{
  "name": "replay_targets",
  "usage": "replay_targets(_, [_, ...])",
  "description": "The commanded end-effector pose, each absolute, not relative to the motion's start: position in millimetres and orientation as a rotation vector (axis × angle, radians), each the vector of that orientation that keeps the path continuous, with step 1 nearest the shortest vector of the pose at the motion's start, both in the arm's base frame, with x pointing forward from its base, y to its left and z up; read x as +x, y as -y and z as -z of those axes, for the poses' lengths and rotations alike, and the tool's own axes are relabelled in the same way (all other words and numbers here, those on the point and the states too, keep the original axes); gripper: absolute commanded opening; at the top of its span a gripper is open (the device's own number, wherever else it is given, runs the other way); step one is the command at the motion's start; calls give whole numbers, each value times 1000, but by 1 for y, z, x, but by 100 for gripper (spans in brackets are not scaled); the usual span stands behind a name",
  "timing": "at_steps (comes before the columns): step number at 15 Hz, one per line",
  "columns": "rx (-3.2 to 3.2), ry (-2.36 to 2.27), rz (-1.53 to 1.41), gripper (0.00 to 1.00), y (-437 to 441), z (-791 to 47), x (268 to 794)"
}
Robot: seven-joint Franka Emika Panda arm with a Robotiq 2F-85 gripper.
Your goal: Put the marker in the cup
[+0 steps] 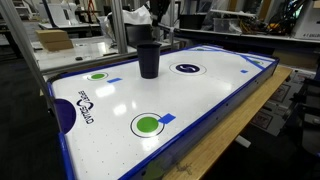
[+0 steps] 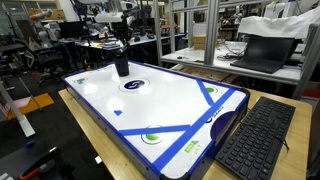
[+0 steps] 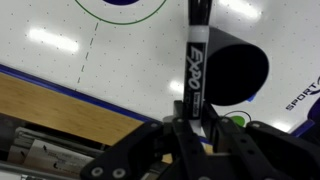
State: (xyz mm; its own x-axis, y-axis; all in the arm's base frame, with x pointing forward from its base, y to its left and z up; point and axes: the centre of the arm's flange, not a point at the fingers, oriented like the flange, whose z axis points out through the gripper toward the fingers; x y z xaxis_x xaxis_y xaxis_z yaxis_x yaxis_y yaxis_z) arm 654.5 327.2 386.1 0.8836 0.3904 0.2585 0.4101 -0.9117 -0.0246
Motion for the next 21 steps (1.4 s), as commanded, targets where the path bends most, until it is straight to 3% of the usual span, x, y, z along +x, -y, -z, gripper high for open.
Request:
replay_targets(1, [-2932,629,592,5,-341,-434,608])
replay_targets(7, [-2724,643,970,5,-375,-481,579])
replay_targets(13, [-2650,731,973,5,-377,-402,621])
replay_targets(21, [-2533,878,1043,5,-383,-368,627])
